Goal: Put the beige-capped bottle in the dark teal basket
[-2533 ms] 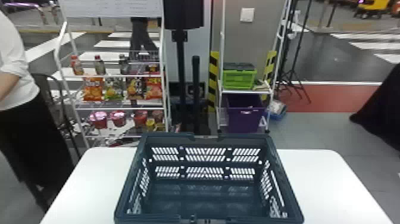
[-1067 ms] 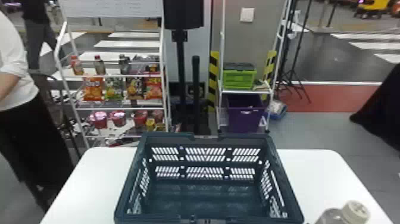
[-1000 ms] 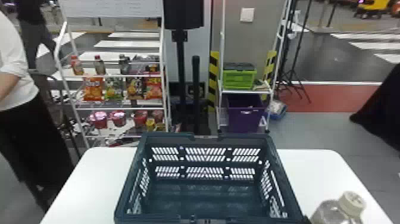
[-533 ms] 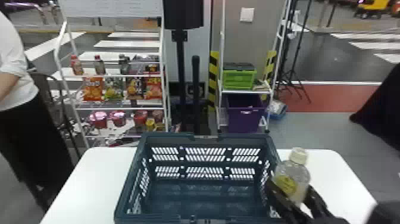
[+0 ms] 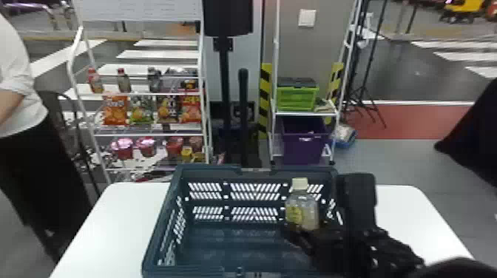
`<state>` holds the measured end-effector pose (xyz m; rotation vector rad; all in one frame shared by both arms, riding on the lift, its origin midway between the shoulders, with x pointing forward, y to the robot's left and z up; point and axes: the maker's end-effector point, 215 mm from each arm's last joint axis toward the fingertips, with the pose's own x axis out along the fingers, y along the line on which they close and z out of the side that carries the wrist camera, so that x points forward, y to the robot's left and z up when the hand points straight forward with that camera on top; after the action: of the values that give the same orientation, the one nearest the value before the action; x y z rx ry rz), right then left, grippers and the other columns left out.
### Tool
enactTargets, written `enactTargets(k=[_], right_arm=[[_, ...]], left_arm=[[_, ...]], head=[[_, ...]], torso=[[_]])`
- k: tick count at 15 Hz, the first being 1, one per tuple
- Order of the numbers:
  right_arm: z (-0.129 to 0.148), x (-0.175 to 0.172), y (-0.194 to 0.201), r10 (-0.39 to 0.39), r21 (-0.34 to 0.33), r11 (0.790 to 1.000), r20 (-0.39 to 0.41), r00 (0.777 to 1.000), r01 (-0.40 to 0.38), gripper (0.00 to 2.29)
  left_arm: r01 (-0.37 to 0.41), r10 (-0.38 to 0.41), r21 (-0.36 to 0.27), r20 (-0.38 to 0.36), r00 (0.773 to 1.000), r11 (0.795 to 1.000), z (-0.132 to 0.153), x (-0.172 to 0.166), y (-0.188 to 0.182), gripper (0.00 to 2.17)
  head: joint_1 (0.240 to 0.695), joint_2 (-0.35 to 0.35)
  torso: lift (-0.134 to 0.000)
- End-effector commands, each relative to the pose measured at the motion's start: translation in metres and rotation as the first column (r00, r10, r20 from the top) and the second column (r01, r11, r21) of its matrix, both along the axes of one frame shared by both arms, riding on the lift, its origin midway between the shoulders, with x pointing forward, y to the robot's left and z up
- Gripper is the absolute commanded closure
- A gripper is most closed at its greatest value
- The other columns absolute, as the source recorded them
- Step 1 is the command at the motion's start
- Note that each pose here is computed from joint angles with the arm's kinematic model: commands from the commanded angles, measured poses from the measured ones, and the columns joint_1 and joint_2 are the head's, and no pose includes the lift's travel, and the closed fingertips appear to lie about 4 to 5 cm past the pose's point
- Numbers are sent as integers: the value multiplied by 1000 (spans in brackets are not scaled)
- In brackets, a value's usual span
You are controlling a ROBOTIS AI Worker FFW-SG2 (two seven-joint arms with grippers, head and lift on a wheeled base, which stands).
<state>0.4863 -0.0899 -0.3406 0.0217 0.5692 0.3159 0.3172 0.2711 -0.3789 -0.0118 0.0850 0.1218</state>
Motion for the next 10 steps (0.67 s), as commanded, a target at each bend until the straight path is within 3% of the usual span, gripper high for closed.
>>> enactTargets(k=[1,4,10], right_arm=[[-16,12,14,21,-31,999,-85,996,-24,2213],[-41,19,17,39,-81,995,-198,979,-56,2213],[-68,39,19,46,-125,988,-290,956,-86,2209]], left_arm=[[0,0,0,0,1000,1000,0,0,0,140],[1,-1,1,0,1000,1000,0,0,0,140],[-5,5,3,4,1000,1000,4,2,5,144]], head=[[499,0],[499,0],[499,0]], torso=[[0],[0],[0]])
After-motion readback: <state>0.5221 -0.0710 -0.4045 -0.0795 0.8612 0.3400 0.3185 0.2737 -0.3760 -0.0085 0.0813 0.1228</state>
